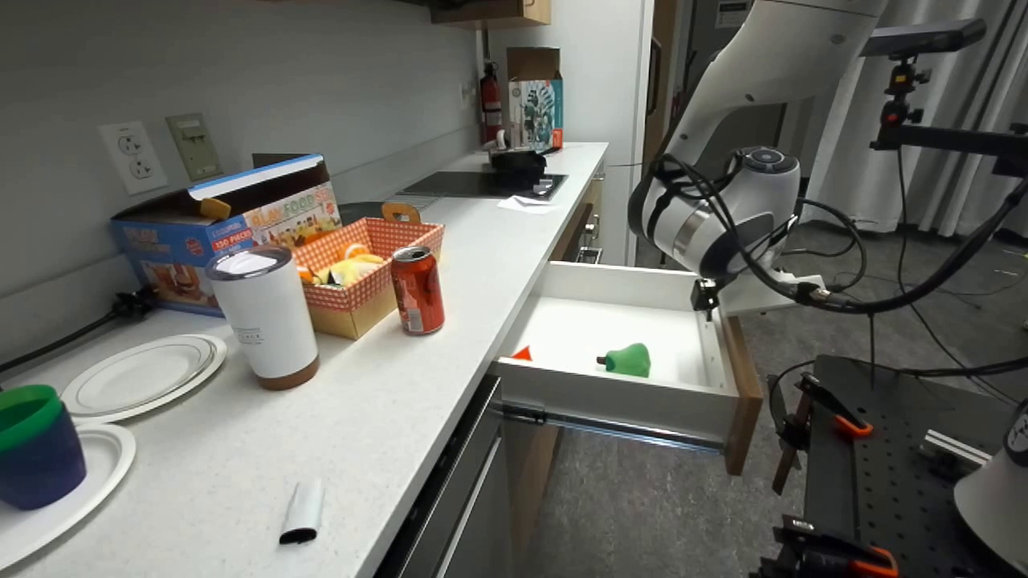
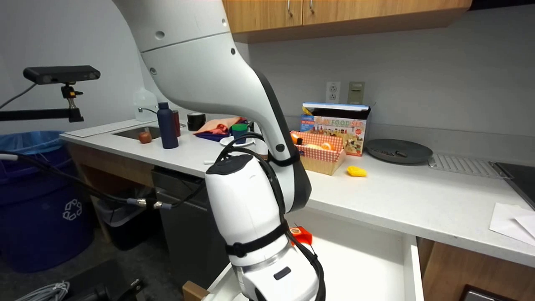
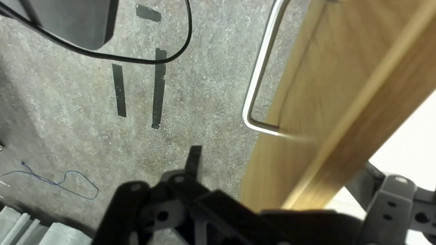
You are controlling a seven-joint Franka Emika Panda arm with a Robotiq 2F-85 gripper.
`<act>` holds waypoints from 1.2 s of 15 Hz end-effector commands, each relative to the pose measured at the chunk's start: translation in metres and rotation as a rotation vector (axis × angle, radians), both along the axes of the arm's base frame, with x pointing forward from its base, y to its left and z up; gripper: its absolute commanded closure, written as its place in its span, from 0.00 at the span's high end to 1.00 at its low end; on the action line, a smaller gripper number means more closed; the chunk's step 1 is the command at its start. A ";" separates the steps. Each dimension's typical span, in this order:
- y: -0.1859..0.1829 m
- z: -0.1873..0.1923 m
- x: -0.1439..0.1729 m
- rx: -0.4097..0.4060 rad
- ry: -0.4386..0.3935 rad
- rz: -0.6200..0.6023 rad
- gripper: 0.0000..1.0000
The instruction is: Open the cupboard drawer
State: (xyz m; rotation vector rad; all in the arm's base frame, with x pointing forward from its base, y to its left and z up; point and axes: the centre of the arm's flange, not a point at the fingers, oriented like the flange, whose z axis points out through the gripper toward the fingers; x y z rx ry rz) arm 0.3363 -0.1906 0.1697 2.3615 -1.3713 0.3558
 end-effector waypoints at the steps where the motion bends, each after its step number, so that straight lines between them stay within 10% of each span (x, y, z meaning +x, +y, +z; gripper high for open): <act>1: 0.022 0.066 0.005 -0.026 0.061 0.069 1.00; 7: 0.057 0.133 -0.005 -0.078 0.097 0.209 1.00; 18: 0.109 0.176 -0.026 0.165 -0.003 0.584 1.00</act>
